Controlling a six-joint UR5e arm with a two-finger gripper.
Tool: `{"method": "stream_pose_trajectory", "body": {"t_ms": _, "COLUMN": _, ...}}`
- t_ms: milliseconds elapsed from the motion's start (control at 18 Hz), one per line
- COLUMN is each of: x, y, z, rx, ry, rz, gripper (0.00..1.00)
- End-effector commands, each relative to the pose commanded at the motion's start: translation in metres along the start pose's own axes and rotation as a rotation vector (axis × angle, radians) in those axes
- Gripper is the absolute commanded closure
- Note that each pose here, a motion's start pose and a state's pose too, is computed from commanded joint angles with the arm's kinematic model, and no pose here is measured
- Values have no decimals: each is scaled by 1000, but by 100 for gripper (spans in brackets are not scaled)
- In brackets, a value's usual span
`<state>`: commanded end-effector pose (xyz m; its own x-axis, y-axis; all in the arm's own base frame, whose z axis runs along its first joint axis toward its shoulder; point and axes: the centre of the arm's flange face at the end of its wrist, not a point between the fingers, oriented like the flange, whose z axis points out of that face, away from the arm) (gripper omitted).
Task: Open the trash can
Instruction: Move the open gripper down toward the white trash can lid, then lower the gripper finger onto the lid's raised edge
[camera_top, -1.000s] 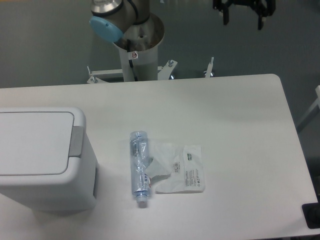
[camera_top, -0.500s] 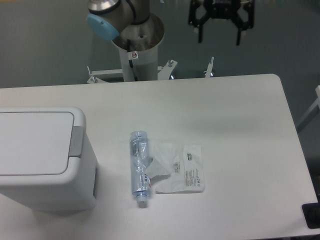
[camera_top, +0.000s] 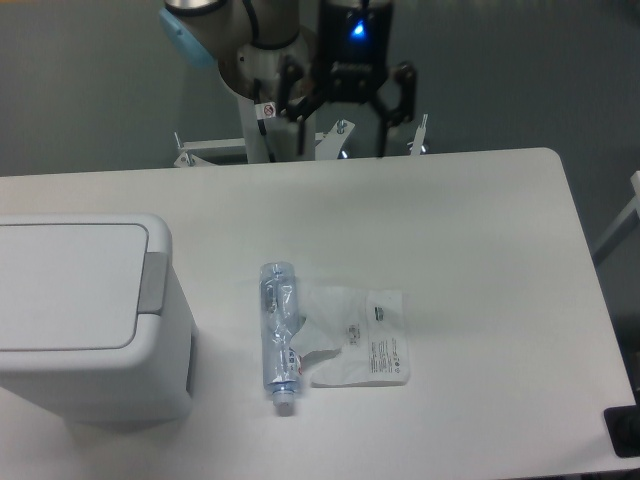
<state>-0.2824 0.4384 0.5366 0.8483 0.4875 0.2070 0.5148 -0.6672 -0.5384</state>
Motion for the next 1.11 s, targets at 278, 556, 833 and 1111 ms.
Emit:
{"method": "stream_pose_trajectory", "body": {"t_ms": 278, "x": 37, "y": -46, "z": 35, "rx": 20, "ry": 48, "rz": -115, "gripper": 0}}
{"method": "stream_pose_trajectory", "body": {"t_ms": 556, "x": 60, "y": -50, "z": 69, "rx": -24, "ry": 78, "rz": -127, "gripper": 0}}
{"method": "stream_pose_trajectory", "body": {"t_ms": 833, "x": 68, "y": -45, "z": 83, "rx": -50, "ry": 84, "rz": -120, "gripper": 0}}
{"method": "stream_pose_trajectory", "body": {"t_ms": 1111, "x": 68, "y": -44, "z": 88, "rx": -59, "ry": 85, "rz": -120, "gripper": 0}}
